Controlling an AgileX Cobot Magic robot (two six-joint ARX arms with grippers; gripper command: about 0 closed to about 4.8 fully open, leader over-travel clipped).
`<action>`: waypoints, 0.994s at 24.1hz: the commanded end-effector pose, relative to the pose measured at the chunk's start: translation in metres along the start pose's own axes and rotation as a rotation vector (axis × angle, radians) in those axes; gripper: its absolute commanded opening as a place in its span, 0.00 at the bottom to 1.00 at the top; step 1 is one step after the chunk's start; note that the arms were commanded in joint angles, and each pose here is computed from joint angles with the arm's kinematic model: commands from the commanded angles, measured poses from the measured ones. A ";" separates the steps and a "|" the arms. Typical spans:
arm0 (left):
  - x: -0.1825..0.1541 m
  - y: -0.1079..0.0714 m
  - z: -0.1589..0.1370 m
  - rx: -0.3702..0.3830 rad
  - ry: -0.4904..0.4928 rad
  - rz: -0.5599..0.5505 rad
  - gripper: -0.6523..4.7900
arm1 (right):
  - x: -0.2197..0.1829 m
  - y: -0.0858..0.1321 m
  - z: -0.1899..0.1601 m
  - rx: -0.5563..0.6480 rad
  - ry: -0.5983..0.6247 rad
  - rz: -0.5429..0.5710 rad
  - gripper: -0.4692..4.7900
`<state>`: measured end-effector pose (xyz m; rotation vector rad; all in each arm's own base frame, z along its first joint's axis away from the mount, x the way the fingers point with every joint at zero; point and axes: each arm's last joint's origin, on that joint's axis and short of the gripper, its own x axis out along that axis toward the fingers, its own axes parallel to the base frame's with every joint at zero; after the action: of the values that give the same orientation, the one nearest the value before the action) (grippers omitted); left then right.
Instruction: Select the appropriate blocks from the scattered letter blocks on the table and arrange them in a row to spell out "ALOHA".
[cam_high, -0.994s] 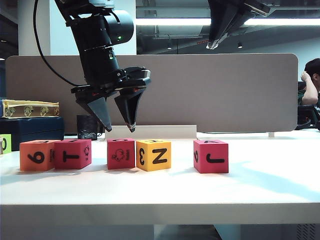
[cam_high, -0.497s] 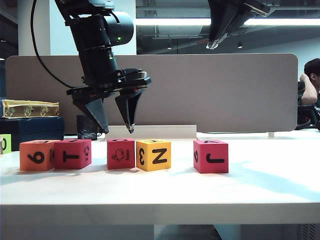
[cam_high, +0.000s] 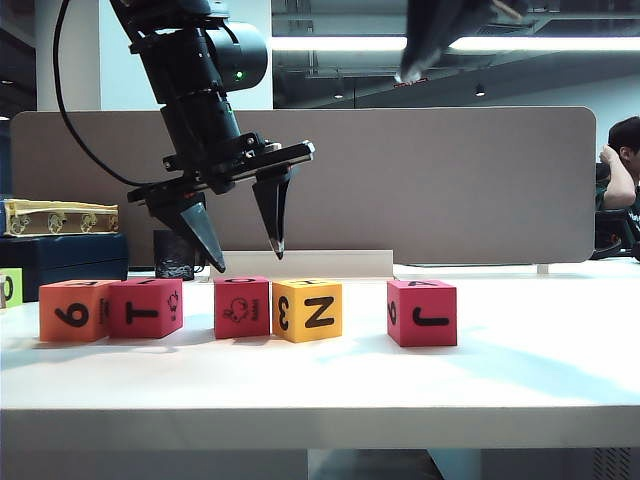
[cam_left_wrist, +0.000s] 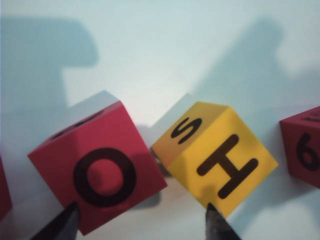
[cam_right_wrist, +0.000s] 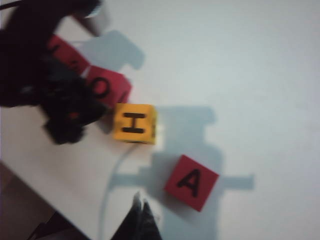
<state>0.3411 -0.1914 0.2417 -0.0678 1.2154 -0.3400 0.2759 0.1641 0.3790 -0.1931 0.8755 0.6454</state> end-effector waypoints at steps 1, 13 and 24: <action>-0.001 -0.001 -0.001 -0.023 0.001 0.002 0.70 | -0.017 0.015 0.000 -0.048 -0.050 0.024 0.08; 0.010 0.003 0.001 -0.058 -0.016 0.087 0.77 | -0.048 0.059 -0.010 -0.179 -0.095 0.098 0.08; 0.025 0.005 0.003 -0.056 -0.018 0.114 0.74 | -0.053 0.058 -0.012 -0.182 -0.100 0.086 0.08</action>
<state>0.3525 -0.1945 0.2197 -0.0617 1.2116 -0.2217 0.2100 0.1835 0.4146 -0.2869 0.7510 0.8094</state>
